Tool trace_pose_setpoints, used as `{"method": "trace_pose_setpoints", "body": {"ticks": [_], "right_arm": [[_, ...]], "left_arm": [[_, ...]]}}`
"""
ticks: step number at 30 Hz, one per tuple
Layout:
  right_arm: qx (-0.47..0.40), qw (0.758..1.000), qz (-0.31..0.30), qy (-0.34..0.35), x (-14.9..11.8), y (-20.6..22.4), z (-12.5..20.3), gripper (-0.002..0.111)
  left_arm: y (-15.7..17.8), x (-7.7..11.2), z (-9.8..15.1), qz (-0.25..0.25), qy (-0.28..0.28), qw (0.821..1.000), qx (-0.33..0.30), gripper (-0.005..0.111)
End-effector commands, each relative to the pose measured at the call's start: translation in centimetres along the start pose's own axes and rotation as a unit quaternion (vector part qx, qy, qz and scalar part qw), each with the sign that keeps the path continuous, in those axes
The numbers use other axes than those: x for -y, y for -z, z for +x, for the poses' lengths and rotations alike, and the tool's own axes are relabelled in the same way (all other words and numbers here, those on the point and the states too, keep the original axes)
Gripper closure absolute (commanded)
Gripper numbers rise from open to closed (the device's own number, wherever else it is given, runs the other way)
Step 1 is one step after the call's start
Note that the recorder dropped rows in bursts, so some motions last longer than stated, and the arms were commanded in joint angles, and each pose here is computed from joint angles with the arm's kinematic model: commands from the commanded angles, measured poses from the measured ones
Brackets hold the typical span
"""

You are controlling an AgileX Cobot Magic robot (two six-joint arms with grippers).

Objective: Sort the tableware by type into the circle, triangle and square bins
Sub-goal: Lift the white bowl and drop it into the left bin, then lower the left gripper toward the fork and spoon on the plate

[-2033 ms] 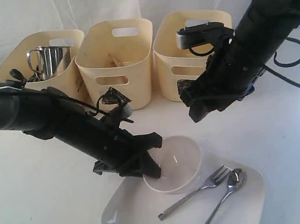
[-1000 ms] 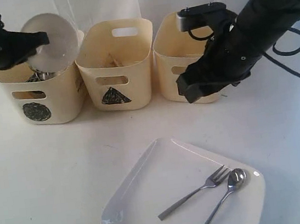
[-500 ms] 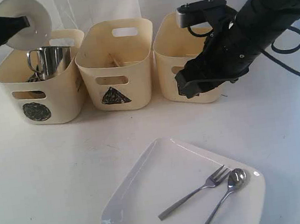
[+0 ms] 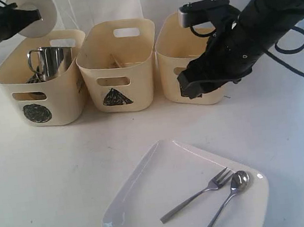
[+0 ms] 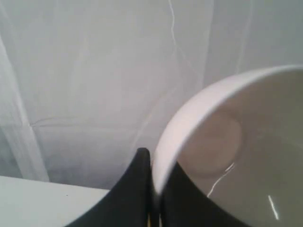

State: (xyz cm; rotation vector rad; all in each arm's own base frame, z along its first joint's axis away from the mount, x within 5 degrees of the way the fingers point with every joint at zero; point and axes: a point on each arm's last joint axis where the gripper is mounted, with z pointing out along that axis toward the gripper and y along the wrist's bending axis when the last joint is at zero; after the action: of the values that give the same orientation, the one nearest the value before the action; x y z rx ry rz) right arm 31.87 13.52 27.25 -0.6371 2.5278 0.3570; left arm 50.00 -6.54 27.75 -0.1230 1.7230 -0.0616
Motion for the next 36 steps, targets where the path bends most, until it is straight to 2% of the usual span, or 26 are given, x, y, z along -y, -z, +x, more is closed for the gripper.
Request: {"method": "trace_pose_setpoints", "body": {"ticks": [1,6,8,11,15,17,22,24,26,27,28,30,32,36], "right_arm": [[0.009,1.000,0.004,0.001,0.0,0.4,-0.2,0.053],[0.009,1.000,0.004,0.001,0.0,0.4,-0.2,0.053],[0.008,1.000,0.004,0.001,0.0,0.4,-0.2,0.053],[0.009,1.000,0.004,0.002,0.0,0.4,-0.2,0.053],[0.009,1.000,0.005,0.003,0.0,0.4,-0.2,0.053],[0.009,1.000,0.005,0.003,0.0,0.4,-0.2,0.053],[-0.005,1.000,0.001,0.003,-0.1,0.4,0.1,0.053],[-0.009,1.000,0.001,0.004,-0.1,0.4,0.2,0.053],[-0.013,1.000,0.000,-0.003,-0.1,0.4,0.2,0.053],[-0.013,1.000,0.000,-0.010,-0.1,0.4,0.2,0.053],[-0.016,1.000,-0.001,-0.023,-0.1,0.4,0.3,0.053],[-0.025,0.999,-0.003,-0.036,-0.2,0.4,0.4,0.053],[-0.036,0.998,-0.005,-0.042,-0.2,0.4,0.6,0.053],[-0.047,0.998,-0.001,-0.035,-0.1,0.4,0.8,0.053]], "left_arm": [[-1.6,-0.1,0.7,-0.013,0.001,1.000,0.014,0.107],[-3.5,-1.0,2.6,-0.020,-0.013,1.000,0.000,0.107],[-3.6,-1.0,2.9,-0.005,-0.013,1.000,-0.018,0.106],[-3.6,-1.0,3.2,0.010,-0.023,0.999,-0.036,0.090],[-3.6,-1.0,3.2,0.011,-0.023,0.999,-0.037,0.058],[-3.6,-1.0,3.2,0.012,-0.020,0.999,-0.038,0.053],[-3.0,-0.8,1.9,0.019,-0.017,0.999,-0.030,0.053],[-2.1,-0.7,-0.2,0.021,-0.017,1.000,-0.010,0.053],[-0.9,-0.3,-2.5,0.033,-0.042,0.999,0.005,0.053],[-0.3,-0.2,-3.3,0.044,-0.051,0.998,0.005,0.053],[0.9,0.5,-4.4,0.081,-0.067,0.994,-0.012,0.053],[2.2,1.0,-5.4,0.123,-0.080,0.988,-0.036,0.053],[3.3,1.0,-5.8,0.155,-0.085,0.982,-0.063,0.057],[5.1,0.0,-5.9,0.188,-0.081,0.973,-0.110,0.079]]}}
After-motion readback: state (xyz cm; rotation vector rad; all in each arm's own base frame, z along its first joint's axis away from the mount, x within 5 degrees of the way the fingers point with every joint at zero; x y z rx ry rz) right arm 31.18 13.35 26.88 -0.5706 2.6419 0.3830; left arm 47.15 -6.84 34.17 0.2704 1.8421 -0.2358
